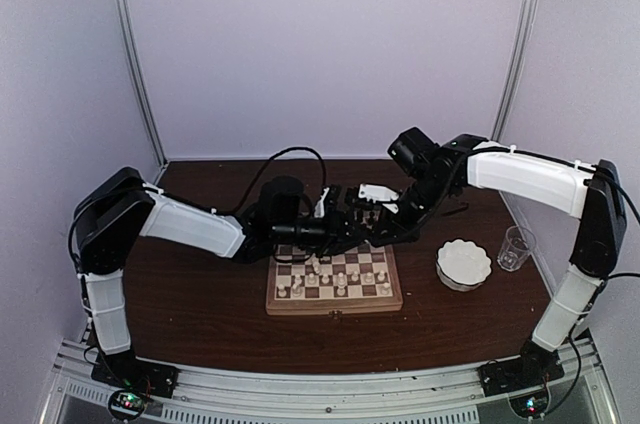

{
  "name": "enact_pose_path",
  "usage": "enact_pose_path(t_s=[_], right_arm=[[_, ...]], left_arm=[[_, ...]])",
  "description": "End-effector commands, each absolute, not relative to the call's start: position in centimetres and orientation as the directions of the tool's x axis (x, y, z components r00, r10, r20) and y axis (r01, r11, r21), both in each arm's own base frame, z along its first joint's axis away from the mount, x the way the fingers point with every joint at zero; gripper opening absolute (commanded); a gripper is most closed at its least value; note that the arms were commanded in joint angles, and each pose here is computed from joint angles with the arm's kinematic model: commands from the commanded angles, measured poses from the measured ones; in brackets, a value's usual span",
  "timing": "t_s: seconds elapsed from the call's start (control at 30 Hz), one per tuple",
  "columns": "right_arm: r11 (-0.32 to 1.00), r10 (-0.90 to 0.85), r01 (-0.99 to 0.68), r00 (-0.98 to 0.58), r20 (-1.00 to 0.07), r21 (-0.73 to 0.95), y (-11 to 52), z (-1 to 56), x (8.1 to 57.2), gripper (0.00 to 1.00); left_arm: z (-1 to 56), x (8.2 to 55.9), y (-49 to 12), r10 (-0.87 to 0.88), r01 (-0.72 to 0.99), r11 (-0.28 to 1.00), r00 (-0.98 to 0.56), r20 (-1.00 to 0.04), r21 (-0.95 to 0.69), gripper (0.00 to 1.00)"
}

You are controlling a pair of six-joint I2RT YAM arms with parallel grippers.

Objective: Set up the chess pieces on the board
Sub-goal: Pass from the right arm to the left

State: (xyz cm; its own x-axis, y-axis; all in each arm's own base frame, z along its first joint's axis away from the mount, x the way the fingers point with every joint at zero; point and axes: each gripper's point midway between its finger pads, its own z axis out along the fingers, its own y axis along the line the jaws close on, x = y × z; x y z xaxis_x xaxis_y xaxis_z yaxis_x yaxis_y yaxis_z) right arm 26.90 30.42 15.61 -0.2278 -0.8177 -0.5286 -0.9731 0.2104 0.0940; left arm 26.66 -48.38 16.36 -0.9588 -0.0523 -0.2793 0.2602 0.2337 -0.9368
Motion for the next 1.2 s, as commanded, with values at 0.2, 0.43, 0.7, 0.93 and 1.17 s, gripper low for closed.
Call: enact_pose_path(t_s=[0.2,0.43,0.7,0.93,1.17], right_arm=[[0.212,-0.781,-0.974,-0.221,-0.584,0.085,31.3,17.4,26.9,0.14],[0.235,-0.733,-0.968,-0.238,-0.637,0.092,29.3,20.5,26.6,0.29],[0.233,-0.428,-0.918,-0.394,-0.813,0.321,26.2,27.7,26.2,0.41],[0.197,-0.341,-0.871,-0.492,-0.801,0.451,27.0,27.4,26.1,0.47],[0.138,-0.321,-0.851,-0.522,-0.79,0.506,28.1,27.7,26.0,0.47]], left_arm=[[17.8,26.7,-49.3,-0.054,0.275,0.151,-0.957,-0.286,-0.949,0.15],[19.8,27.0,-48.9,-0.1,0.318,0.081,-0.94,-0.325,-0.945,0.09],[26.5,26.8,-48.7,-0.197,0.468,-0.138,-0.877,-0.439,-0.873,0.09],[28.4,26.9,-48.8,-0.23,0.494,-0.201,-0.863,-0.449,-0.846,0.09],[28.3,26.8,-49.0,-0.232,0.482,-0.216,-0.87,-0.435,-0.849,0.09]])
